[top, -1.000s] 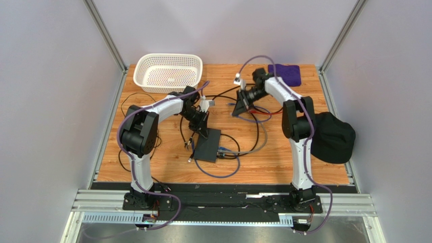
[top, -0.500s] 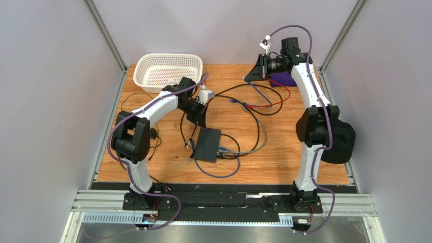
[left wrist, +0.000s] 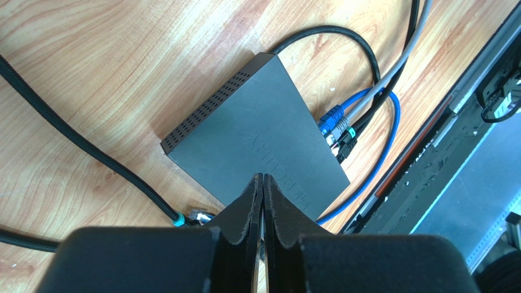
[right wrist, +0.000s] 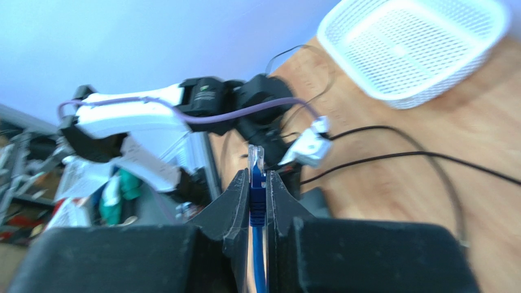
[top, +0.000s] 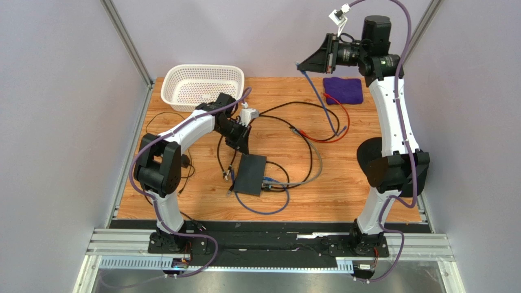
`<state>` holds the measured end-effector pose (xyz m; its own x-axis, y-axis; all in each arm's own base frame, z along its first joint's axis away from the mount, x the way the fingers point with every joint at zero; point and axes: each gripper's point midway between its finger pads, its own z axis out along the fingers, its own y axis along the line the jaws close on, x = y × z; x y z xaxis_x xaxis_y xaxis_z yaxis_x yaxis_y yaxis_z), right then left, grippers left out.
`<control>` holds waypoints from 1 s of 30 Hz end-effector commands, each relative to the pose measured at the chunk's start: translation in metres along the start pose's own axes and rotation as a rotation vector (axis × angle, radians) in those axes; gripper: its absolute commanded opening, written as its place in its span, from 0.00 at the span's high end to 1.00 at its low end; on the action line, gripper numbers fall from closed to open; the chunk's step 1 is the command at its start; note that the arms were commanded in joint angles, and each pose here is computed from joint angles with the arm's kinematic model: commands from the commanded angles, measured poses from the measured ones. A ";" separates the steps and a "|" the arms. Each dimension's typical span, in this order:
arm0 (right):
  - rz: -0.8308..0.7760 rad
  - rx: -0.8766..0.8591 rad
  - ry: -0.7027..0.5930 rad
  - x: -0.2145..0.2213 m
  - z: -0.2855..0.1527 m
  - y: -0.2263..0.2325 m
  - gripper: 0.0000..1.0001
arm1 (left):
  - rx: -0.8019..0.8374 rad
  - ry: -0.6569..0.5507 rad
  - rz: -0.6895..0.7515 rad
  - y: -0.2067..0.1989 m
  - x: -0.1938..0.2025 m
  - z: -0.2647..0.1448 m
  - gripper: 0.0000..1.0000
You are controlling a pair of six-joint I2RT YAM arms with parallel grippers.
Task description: Pull the plug from the switch port
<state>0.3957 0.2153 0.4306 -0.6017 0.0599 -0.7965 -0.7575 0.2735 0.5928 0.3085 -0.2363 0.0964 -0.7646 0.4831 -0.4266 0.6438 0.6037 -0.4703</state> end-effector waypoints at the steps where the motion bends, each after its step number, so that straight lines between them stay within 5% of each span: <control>1: -0.112 0.230 -0.081 -0.025 -0.020 -0.074 1.00 | 0.024 -0.035 0.031 -0.006 -0.013 -0.006 0.89; 7: -0.205 0.595 0.049 0.003 -0.046 -0.193 1.00 | 0.018 -0.035 0.041 -0.006 -0.011 -0.004 0.88; 16: -0.003 0.607 0.224 0.090 -0.016 -0.264 0.97 | -0.004 -0.026 0.060 -0.005 -0.005 -0.004 0.84; 20: 0.071 0.593 0.314 0.133 -0.001 -0.278 0.67 | -0.015 -0.029 0.068 -0.004 -0.002 -0.006 0.80; 25: 0.080 0.570 0.261 0.115 0.013 -0.260 0.29 | -0.034 -0.024 0.077 -0.002 0.002 -0.008 0.71; 30: 0.066 0.397 0.230 0.105 0.014 -0.197 0.22 | -0.097 -0.014 0.075 0.004 0.010 -0.015 0.57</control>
<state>0.5156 0.1684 0.1623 -0.7863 -0.1326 -0.6035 -0.4822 0.7424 0.4651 0.3020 -0.2265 0.0842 -0.7587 0.5073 -0.4087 0.6504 0.6246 -0.4322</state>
